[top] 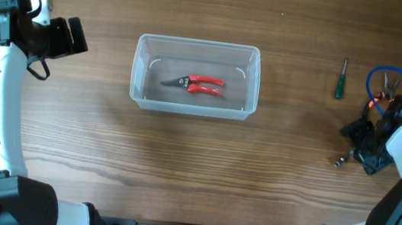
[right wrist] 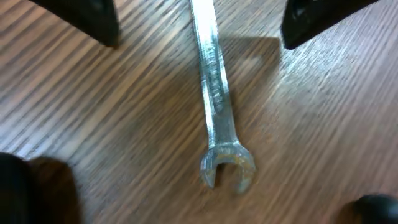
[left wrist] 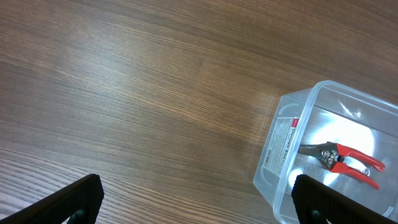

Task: Pack container
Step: 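Move the right gripper to the steel wrench and grasp it, then carry the wrench with the right gripper and release into container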

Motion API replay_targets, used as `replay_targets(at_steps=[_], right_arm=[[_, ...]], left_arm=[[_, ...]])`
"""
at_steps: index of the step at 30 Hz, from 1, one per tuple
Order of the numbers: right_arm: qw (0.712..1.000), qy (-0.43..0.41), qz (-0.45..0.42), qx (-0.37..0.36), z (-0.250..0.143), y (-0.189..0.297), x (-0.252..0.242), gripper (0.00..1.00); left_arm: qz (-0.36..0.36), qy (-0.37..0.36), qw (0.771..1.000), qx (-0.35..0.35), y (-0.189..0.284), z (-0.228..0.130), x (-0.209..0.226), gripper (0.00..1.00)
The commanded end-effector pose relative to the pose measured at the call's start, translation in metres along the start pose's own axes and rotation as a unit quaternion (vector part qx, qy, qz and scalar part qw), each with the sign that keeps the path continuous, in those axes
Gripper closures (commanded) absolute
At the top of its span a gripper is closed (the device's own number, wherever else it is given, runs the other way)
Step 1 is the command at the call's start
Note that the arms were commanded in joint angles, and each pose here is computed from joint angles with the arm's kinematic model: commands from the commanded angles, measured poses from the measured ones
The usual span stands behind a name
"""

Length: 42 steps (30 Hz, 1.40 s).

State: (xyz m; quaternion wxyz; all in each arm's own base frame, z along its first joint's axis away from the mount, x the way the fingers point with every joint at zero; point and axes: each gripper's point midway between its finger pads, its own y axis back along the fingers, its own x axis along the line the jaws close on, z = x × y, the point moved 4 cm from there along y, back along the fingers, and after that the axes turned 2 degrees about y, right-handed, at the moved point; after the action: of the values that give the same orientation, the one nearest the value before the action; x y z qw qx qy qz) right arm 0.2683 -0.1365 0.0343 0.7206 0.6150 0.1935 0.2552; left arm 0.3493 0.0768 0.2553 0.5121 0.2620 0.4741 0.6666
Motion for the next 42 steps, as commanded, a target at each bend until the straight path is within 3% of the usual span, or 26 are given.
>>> replay_targets(at_steps=[1, 3, 6, 10, 16, 31, 39, 42], right_arm=[[0.999, 0.002, 0.001, 0.048, -0.018, -0.023, -0.001, 0.32], [0.999, 0.002, 0.002, 0.049, -0.018, -0.023, -0.001, 0.41], [0.999, 0.002, 0.000, 0.052, -0.019, -0.023, -0.002, 0.64], [0.998, 0.003, -0.002, 0.055, -0.021, -0.023, -0.003, 0.73], [0.998, 0.004, -0.003, 0.059, -0.022, -0.023, -0.003, 0.95], [0.999, 0.027, 0.004, 0.042, -0.015, -0.009, 0.003, 0.96], [0.986, 0.162, 0.045, -0.020, -0.001, 0.057, 0.050, 0.96], [0.965, 0.244, 0.075, -0.056, -0.002, 0.095, 0.088, 0.96]], left_arm=[[-0.008, 0.009, 1.000, 0.004, -0.002, 0.000, -0.001, 0.00], [-0.008, 0.009, 1.000, 0.005, -0.002, 0.000, -0.001, 0.00], [-0.008, 0.009, 1.000, 0.006, -0.002, 0.000, -0.001, 0.00], [-0.008, 0.009, 1.000, 0.006, -0.002, 0.000, -0.001, 0.00], [-0.008, 0.009, 1.000, 0.008, -0.002, -0.001, -0.001, 0.00], [-0.008, 0.009, 1.000, 0.008, -0.002, -0.001, -0.001, 0.00], [-0.008, 0.009, 1.000, 0.008, -0.002, -0.001, -0.001, 0.00], [-0.008, 0.009, 1.000, 0.007, -0.002, -0.001, -0.001, 0.00]])
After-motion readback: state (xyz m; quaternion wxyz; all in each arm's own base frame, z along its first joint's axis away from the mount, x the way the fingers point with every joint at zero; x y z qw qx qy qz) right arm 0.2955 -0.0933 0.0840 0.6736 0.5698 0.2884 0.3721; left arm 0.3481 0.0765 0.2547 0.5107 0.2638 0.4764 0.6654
